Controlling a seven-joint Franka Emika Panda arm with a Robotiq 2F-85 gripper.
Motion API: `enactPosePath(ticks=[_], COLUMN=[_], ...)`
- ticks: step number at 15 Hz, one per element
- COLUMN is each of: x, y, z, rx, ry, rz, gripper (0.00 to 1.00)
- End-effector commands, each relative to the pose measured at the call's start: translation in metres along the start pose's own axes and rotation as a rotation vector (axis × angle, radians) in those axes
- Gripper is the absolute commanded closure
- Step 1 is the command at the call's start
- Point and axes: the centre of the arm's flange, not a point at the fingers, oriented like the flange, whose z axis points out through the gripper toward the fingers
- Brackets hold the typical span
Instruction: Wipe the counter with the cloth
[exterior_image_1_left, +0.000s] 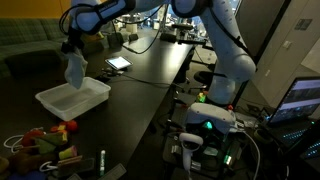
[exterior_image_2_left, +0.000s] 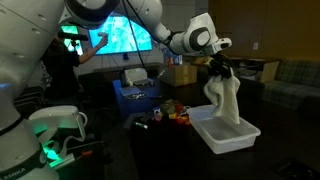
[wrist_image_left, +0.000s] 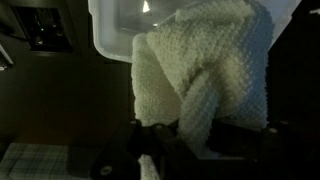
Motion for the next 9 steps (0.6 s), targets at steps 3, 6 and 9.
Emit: enactPosePath(ticks=[3, 6, 9], x=[0.047, 0.047, 0.034], y=[0.000, 0.002, 0.009], z=[0.061, 0.067, 0.049], rx=[-0.020, -0.023, -0.022], ry=[-0.043, -0.088, -0.166], rz=[-0.039, -0.075, -0.112], gripper=[0.50, 0.28, 0.06])
